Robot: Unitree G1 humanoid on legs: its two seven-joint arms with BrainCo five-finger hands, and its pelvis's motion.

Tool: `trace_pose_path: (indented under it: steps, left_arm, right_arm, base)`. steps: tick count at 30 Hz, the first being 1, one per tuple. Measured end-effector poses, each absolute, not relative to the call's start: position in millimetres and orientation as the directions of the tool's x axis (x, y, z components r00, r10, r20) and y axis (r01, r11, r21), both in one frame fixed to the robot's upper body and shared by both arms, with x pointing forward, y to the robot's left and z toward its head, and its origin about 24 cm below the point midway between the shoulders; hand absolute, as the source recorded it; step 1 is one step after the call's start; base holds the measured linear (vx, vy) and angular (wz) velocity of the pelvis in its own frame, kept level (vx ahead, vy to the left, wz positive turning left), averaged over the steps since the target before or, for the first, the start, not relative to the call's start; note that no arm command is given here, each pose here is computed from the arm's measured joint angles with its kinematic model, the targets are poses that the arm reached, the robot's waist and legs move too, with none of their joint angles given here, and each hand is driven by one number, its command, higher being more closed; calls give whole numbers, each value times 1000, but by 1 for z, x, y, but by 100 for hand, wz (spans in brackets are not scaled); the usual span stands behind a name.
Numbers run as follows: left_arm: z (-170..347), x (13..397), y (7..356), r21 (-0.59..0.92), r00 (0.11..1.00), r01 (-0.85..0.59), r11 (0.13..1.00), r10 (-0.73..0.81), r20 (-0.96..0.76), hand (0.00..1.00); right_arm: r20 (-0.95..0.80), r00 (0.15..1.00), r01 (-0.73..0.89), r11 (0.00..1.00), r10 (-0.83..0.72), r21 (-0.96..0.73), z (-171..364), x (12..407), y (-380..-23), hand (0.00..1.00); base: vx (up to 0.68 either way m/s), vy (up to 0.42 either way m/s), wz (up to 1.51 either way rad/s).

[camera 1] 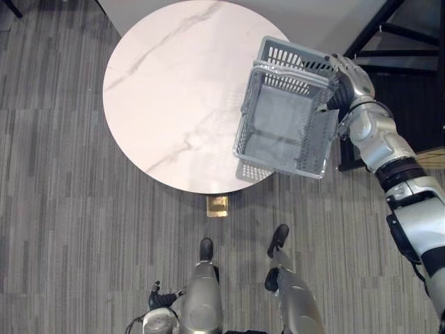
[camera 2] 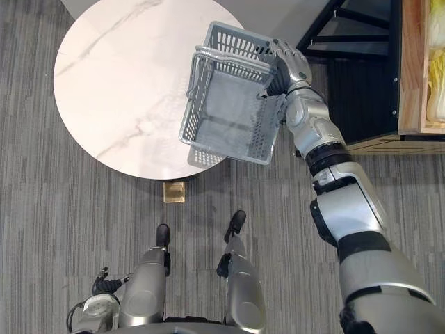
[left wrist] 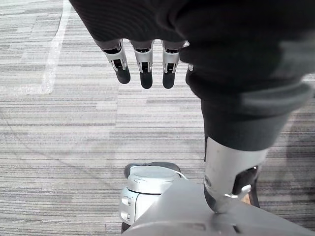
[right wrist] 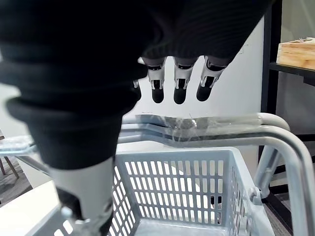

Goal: Pick vegetable in the basket

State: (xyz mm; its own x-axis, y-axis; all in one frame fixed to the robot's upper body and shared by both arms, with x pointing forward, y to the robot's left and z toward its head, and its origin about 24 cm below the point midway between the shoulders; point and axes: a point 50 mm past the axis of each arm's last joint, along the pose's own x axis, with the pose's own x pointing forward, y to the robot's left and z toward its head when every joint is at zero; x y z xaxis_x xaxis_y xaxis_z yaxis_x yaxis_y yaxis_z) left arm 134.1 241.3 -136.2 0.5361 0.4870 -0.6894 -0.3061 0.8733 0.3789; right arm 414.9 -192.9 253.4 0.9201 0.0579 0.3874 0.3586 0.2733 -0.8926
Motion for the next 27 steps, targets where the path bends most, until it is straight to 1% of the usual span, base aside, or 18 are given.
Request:
trace_pose_path:
  steps: [4, 8, 12, 19, 20, 27]
  left_arm:
    - [-136, 136, 240, 380, 544, -297, 876, 483, -687, 0]
    - [-136, 136, 239, 382, 543, -298, 875, 484, -686, 0]
    - [-136, 137, 239, 383, 545, -298, 874, 485, -684, 0]
    - [-135, 139, 239, 383, 547, -300, 873, 487, -681, 0]
    - [-135, 139, 239, 384, 547, -301, 873, 488, -681, 0]
    - [-135, 140, 239, 390, 549, -299, 871, 491, -677, 0]
  right_arm:
    - [401, 915, 373, 293, 38, -880, 258, 415, -196, 0]
    - [381, 924, 360, 290, 17, -887, 255, 416, -200, 0]
    - [397, 918, 370, 301, 30, -879, 262, 418, -193, 0]
    - [395, 919, 374, 301, 11, -878, 261, 419, -194, 0]
    - [395, 918, 372, 305, 15, -877, 261, 419, -192, 100]
    - [403, 915, 382, 317, 0, -868, 264, 421, -190, 100]
  base:
    - [-6, 0, 1]
    - [-4, 9, 1]
    - [-22, 44, 2]
    - [-7, 40, 5]
    - [-10, 57, 5]
    - [-11, 59, 6]
